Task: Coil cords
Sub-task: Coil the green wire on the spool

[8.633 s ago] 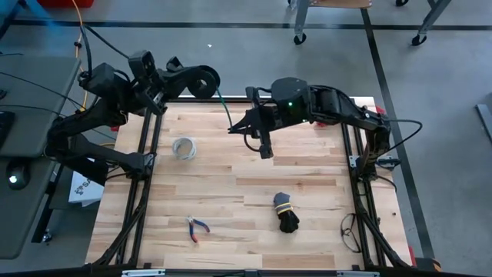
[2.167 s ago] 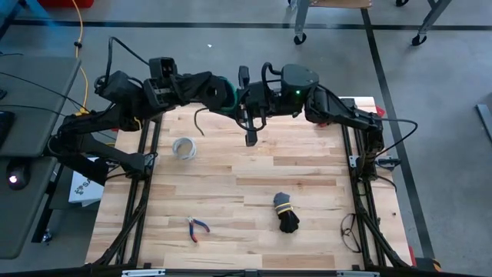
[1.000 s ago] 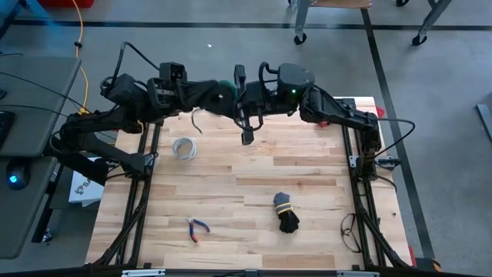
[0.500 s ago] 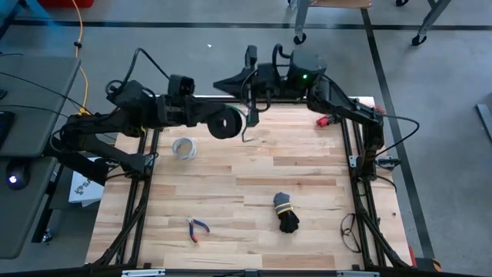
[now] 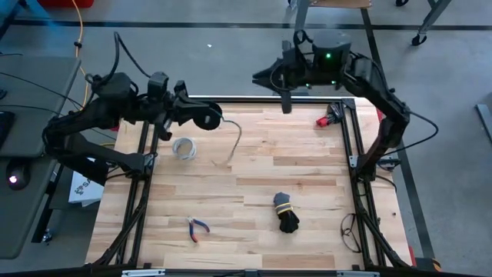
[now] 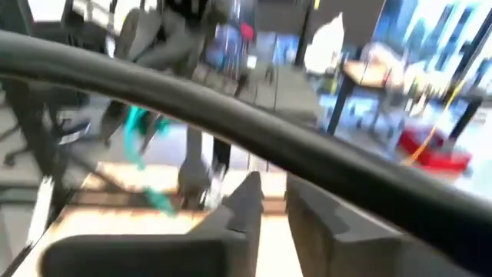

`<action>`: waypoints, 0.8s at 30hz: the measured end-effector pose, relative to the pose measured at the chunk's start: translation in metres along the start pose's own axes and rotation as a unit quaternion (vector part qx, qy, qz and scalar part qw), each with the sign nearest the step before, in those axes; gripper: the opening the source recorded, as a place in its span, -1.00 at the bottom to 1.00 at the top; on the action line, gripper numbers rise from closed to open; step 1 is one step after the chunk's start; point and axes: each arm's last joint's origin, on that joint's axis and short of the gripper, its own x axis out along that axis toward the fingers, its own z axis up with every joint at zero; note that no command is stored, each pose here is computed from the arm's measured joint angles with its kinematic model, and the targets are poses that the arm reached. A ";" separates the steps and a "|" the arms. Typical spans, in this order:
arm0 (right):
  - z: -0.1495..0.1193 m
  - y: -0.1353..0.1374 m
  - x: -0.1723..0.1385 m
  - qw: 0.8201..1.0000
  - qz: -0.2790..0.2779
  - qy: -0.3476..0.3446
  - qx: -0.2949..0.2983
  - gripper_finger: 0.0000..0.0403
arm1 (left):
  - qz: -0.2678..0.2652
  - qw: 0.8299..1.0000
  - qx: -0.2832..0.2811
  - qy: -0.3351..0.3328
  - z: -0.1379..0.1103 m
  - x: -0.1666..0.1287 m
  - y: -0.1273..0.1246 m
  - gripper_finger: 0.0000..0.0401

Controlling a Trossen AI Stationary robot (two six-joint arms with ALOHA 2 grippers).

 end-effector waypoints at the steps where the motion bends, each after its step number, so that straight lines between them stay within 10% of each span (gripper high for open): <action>1: -0.003 0.001 -0.004 1.000 -0.002 0.018 0.006 -0.61 | 0.007 1.000 0.008 0.004 0.000 0.000 0.002 -1.00; 8: -0.023 0.013 0.000 0.991 0.014 0.126 0.036 -0.21 | 0.015 0.998 0.056 0.013 0.000 0.002 0.010 -1.00; 24: -0.048 0.024 0.081 0.988 0.066 0.129 0.048 -0.17 | 0.003 0.991 0.124 -0.045 0.047 -0.007 -0.010 -1.00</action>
